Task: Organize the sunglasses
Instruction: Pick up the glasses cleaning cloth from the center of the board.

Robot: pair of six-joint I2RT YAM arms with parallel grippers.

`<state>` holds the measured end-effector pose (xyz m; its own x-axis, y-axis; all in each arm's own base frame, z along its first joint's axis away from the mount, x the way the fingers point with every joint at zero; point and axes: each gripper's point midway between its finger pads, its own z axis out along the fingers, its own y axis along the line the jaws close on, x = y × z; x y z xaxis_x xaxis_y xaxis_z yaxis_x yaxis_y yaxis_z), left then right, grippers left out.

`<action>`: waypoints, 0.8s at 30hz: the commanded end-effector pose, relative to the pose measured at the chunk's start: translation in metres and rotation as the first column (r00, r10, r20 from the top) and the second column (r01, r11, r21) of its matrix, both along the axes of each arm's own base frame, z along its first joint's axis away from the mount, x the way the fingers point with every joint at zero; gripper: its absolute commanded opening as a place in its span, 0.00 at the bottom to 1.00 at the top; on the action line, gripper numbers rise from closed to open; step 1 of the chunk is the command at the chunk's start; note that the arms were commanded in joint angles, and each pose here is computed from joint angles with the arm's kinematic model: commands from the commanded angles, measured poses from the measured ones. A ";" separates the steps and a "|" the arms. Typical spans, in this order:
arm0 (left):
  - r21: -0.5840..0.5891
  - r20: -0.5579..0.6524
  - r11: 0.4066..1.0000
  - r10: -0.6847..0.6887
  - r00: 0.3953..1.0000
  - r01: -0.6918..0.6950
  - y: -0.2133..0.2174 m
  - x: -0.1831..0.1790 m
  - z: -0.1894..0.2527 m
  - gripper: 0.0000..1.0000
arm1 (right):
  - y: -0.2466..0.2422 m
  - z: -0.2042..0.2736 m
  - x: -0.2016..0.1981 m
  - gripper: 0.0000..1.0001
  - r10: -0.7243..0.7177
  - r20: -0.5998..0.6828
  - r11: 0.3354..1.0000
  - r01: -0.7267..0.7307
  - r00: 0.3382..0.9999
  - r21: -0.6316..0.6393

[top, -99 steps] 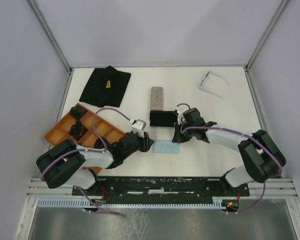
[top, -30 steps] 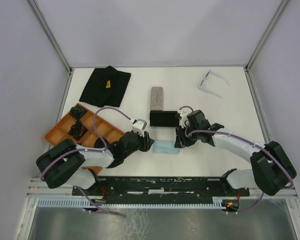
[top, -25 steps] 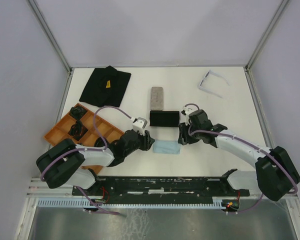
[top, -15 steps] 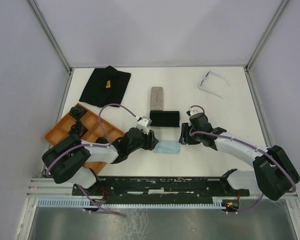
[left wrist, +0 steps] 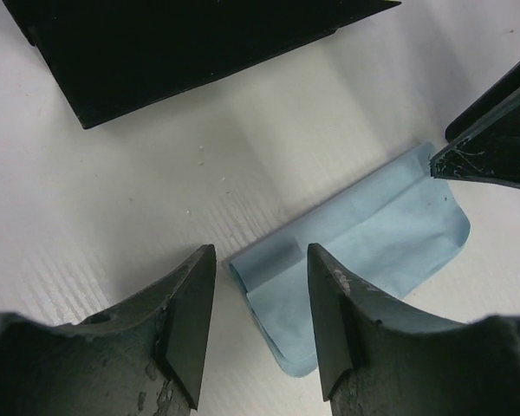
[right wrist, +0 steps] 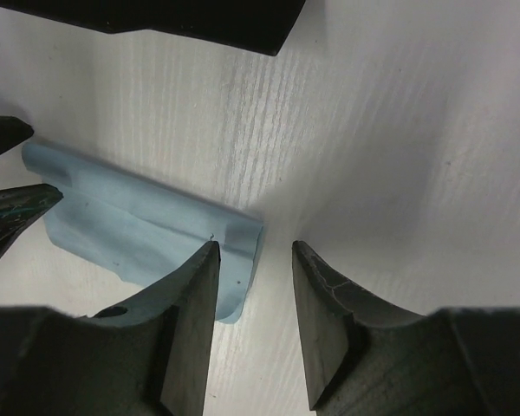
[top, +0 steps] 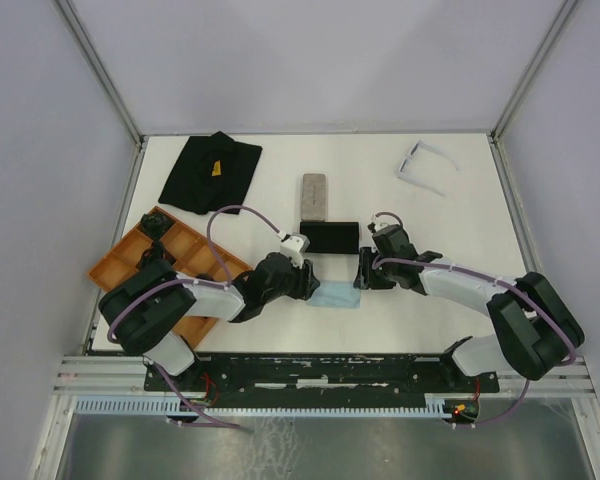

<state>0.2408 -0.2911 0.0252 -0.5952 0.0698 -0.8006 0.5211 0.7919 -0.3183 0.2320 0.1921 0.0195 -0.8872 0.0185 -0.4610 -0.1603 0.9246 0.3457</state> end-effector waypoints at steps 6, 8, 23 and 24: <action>-0.030 -0.023 0.999 0.015 1.000 -0.015 -0.007 0.003 0.000 0.46 | 0.008 0.004 0.007 0.45 0.012 -0.013 1.000 -0.012 1.000 0.008; -0.031 -0.024 0.999 0.012 1.000 -0.013 -0.007 0.003 -0.001 0.42 | 0.010 0.004 0.007 0.42 0.019 -0.022 1.000 -0.019 1.000 0.015; -0.042 -0.009 0.999 -0.007 1.000 0.007 -0.008 0.001 -0.001 0.22 | 0.009 -0.005 0.004 0.23 0.033 -0.059 0.999 -0.033 0.998 -0.008; -0.044 -0.005 0.999 -0.009 1.000 0.009 -0.008 0.001 0.000 0.21 | 0.009 -0.005 0.005 0.21 0.033 -0.057 0.999 -0.034 0.998 -0.010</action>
